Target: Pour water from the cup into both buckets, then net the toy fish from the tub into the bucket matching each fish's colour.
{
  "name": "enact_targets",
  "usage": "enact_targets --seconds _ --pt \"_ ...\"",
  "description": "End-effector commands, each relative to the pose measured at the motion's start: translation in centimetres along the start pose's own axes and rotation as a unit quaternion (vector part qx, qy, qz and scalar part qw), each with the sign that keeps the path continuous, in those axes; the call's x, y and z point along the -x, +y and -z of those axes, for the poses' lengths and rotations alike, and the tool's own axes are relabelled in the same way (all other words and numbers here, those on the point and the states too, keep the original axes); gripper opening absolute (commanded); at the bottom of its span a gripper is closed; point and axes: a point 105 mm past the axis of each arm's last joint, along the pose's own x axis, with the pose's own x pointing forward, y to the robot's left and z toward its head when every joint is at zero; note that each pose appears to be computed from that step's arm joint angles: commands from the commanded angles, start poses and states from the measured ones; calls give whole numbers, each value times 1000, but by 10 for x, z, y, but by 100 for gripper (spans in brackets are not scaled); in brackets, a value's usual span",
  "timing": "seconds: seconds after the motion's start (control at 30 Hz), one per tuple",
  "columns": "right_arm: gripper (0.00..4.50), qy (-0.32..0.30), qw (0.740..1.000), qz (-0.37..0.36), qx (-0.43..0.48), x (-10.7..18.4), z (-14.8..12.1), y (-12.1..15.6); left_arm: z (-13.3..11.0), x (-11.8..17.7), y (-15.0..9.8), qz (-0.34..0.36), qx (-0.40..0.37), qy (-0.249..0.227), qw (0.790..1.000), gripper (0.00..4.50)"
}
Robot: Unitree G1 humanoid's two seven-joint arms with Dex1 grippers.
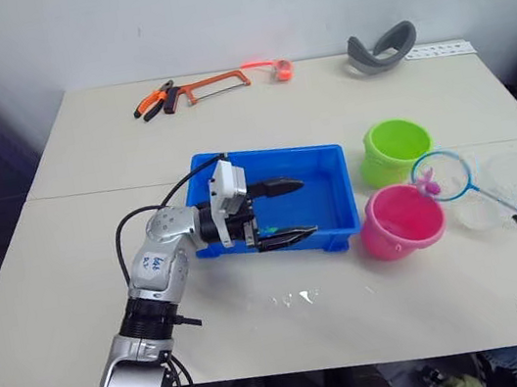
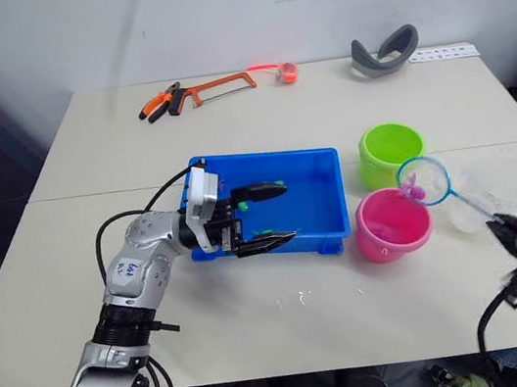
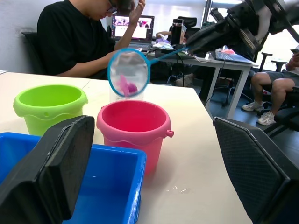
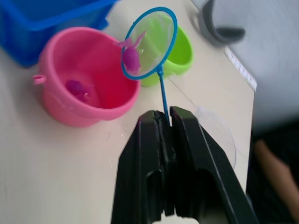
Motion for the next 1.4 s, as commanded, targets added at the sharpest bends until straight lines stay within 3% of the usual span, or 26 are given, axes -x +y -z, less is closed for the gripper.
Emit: enact_targets --seconds 0.03,0.17,0.27,0.4,0.47,0.53,0.63,0.77,0.9,1.1,1.27,1.4 --pt "0 -9 998 5 59 1 0 4 -8 -6 -2 12 -20 0 1000 442" --pt "0 -11 993 24 119 1 2 6 -14 -10 0 8 -21 15 1000 442" --pt "0 -27 971 18 238 -2 -3 10 -24 -16 0 19 -25 40 999 442" --pt "0 -36 966 46 250 0 2 8 -33 -20 5 6 -35 59 998 442" --pt "0 -51 974 67 210 -1 -2 4 -32 -16 8 -3 -30 53 998 442" --pt "0 -82 990 76 89 -4 -10 1 -33 -5 11 -17 -9 3 1000 442" --pt "0 -111 991 48 -62 -11 -20 3 -30 16 2 6 -11 -46 999 442" --pt "0 -133 974 -83 -165 -30 -43 21 -19 56 5 -45 -39 -39 997 442" --pt "0 -141 927 -169 -303 -61 -73 24 -23 97 18 -125 -52 -24 991 442" --pt "0 -58 874 -266 -401 -111 -96 30 -26 161 22 -230 -63 46 970 442" --pt "0 -5 853 -333 -402 -153 -124 51 -35 204 28 -312 -56 85 944 442" --pt "0 28 842 -367 -394 -180 -144 73 -40 216 29 -336 -48 107 935 442"
